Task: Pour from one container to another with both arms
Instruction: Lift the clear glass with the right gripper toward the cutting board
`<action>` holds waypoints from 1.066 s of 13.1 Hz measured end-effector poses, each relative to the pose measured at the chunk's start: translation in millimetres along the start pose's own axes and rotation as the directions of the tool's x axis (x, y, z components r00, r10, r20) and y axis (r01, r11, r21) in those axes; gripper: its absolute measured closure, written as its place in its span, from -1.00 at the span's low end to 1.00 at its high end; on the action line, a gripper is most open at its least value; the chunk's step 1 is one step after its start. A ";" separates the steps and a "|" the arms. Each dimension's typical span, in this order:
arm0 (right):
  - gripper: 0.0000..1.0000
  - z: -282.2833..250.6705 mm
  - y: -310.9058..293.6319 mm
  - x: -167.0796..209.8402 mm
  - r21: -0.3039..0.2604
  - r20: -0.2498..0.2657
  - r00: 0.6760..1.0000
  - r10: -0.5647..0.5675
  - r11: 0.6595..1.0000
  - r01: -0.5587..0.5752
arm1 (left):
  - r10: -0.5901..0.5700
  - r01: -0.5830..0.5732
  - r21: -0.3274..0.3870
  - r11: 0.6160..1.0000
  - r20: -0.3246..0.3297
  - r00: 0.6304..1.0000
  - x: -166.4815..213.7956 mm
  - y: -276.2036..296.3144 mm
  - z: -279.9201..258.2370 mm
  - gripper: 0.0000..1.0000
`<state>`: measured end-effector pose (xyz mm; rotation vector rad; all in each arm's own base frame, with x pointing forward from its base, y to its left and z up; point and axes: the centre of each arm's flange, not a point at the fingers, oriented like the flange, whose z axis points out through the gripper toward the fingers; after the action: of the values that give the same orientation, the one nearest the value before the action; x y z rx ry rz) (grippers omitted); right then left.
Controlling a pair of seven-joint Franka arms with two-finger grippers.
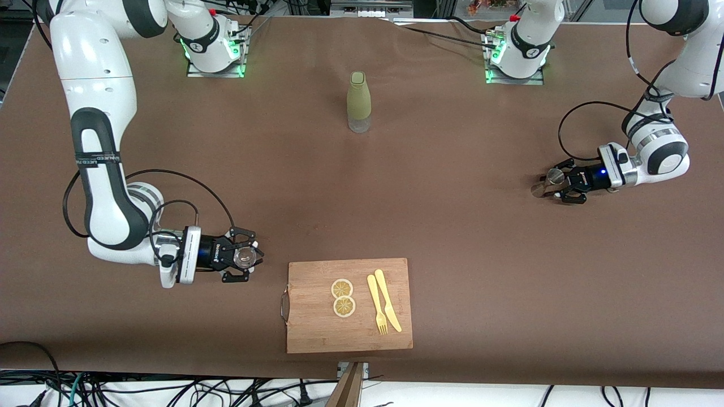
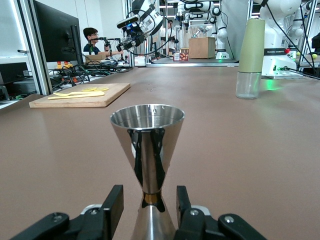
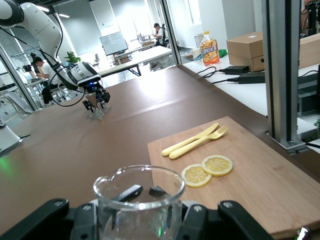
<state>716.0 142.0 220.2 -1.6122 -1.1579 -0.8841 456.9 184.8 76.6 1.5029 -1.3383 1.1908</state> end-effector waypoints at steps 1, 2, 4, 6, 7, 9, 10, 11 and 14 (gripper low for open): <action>0.69 5.8 -2.0 1.8 0.009 -0.003 1.000 0.001 1.000 -0.001 | 0.000 0.000 0.000 1.000 0.000 1.000 0.0 -0.1 0.0 -0.01; 0.69 9.6 -3.4 2.9 0.015 -0.005 1.000 0.003 1.000 -0.003 | 0.004 -0.004 0.000 1.000 0.000 1.000 0.1 -0.2 -0.1 0.02; 0.69 11.1 -3.9 3.4 0.017 -0.006 1.000 0.007 1.000 -0.007 | 0.014 -0.014 0.000 1.000 0.000 1.000 0.4 -0.9 -0.3 0.23; 0.69 10.4 -3.7 3.2 0.016 -0.006 1.000 0.009 1.000 -0.009 | 0.017 -0.017 -0.001 1.000 -0.001 1.000 0.8 -1.4 0.1 0.39; 0.69 10.4 -3.7 3.2 0.016 -0.006 1.000 0.009 1.000 -0.009 | 0.017 -0.017 -0.001 1.000 -0.001 1.000 0.9 -1.6 0.3 0.37; 0.69 10.4 -3.7 3.2 0.016 -0.006 1.000 0.009 1.000 -0.009 | 0.018 -0.018 -0.002 1.000 -0.002 1.000 1.2 -1.8 0.8 0.41; 0.69 10.4 -3.7 3.2 0.016 -0.006 1.000 0.009 1.000 -0.009 | 0.019 -0.019 -0.004 1.000 -0.002 1.000 1.4 -2.0 1.4 0.44; 0.69 10.5 -3.7 3.3 0.016 -0.006 1.000 0.009 1.000 -0.009 | 0.019 -0.019 -0.005 1.000 -0.004 1.000 1.7 -2.1 1.9 0.48; 0.69 16.0 -5.8 5.2 0.026 -0.012 1.000 0.009 1.000 -0.009 | 0.022 -0.022 -0.008 1.000 -0.013 1.000 3.2 -2.6 3.0 0.54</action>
<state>712.5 159.3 221.6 -1.5879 -1.1485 -0.8683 459.9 181.4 79.0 1.4755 -1.3522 1.2051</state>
